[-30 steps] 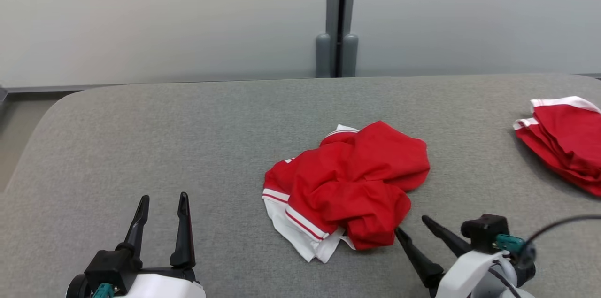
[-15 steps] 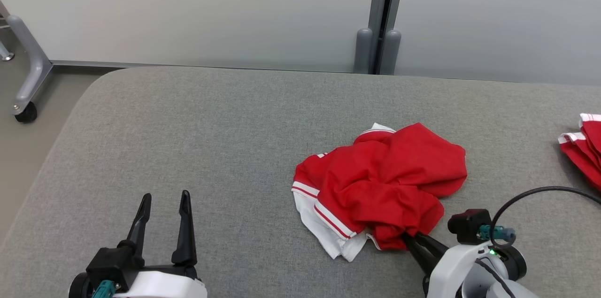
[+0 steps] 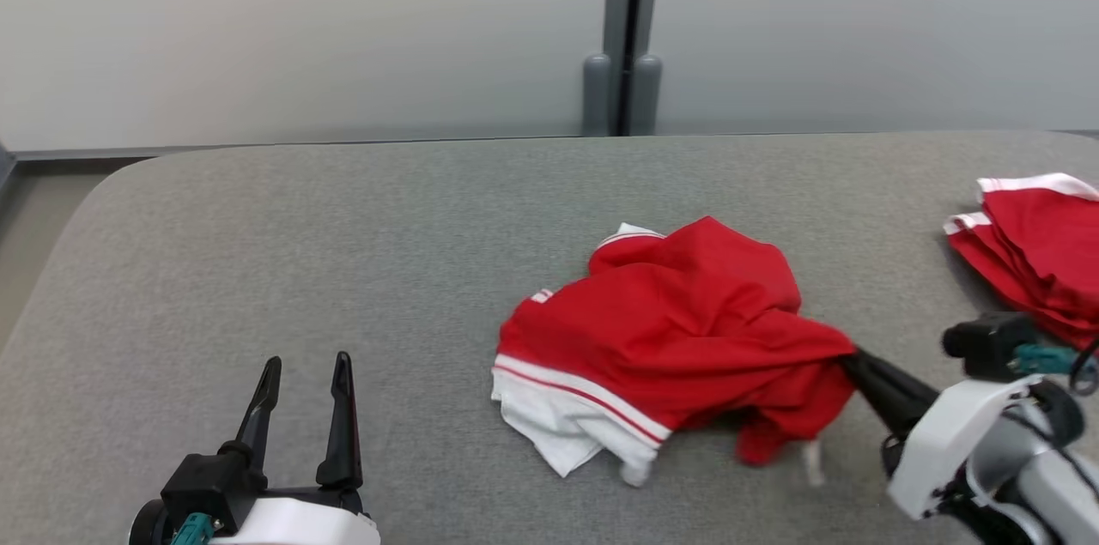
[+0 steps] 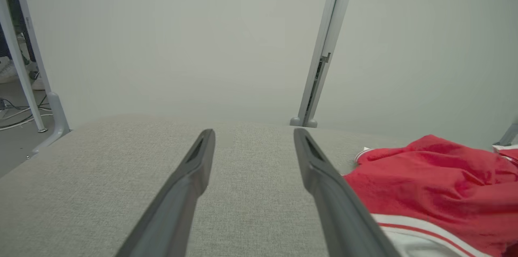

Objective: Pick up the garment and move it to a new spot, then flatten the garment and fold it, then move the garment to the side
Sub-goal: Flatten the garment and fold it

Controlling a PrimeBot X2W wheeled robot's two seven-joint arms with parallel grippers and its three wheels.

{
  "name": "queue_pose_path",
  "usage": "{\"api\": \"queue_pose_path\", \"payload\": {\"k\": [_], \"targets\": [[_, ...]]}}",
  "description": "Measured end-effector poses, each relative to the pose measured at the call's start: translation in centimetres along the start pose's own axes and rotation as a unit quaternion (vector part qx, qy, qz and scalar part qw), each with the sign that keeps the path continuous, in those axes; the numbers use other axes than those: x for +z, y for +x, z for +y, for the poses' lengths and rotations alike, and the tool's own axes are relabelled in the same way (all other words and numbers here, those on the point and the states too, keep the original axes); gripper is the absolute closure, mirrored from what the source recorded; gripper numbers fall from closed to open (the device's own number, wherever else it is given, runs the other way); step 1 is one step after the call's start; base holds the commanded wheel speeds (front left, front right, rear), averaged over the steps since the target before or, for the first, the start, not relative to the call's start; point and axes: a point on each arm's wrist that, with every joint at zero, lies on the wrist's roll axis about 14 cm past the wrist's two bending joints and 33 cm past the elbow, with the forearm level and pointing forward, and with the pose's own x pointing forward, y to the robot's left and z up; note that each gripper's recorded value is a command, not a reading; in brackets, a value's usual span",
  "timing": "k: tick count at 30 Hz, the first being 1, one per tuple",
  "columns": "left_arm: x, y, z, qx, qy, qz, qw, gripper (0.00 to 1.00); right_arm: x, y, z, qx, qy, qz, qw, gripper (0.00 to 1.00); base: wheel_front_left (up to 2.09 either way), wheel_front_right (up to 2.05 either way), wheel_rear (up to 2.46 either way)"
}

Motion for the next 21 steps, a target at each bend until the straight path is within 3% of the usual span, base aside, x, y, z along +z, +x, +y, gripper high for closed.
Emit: {"api": "queue_pose_path", "payload": {"k": [8, 14, 15, 16, 17, 21], "targets": [[-1.0, 1.7, -2.8, -0.045, -0.002, 0.014, 0.999, 0.0, 1.7, -4.6, -5.5, -0.06, -0.048, 0.04, 0.996, 1.0, 0.0, 0.0, 0.0], [-2.0, 2.5, -3.4, -0.055, -0.004, 0.027, 0.998, 0.0, -1.7, -6.0, -8.6, -0.103, -0.042, 0.11, 0.988, 0.98, 0.0, 0.0, 0.0], [-2.1, 2.5, -3.4, -0.055, -0.004, 0.029, 0.998, 0.0, -2.4, -6.1, -9.1, -0.11, -0.039, 0.119, 0.986, 0.81, 0.0, 0.0, 0.0], [-2.2, 2.6, -3.3, -0.054, -0.003, 0.03, 0.998, 0.0, -3.2, -6.1, -9.2, -0.114, -0.034, 0.127, 0.985, 0.5, 0.0, 0.0, 0.0], [-2.3, 2.6, -3.2, -0.052, -0.003, 0.032, 0.998, 0.0, -3.9, -6.0, -9.1, -0.115, -0.027, 0.133, 0.984, 0.0, 0.0, 0.0, 0.0], [-2.4, 2.7, -3.0, -0.049, -0.003, 0.034, 0.998, 0.0, -4.7, -5.1, -8.3, -0.111, -0.004, 0.119, 0.987, 0.0, 0.0, 0.0, 0.0]]}}
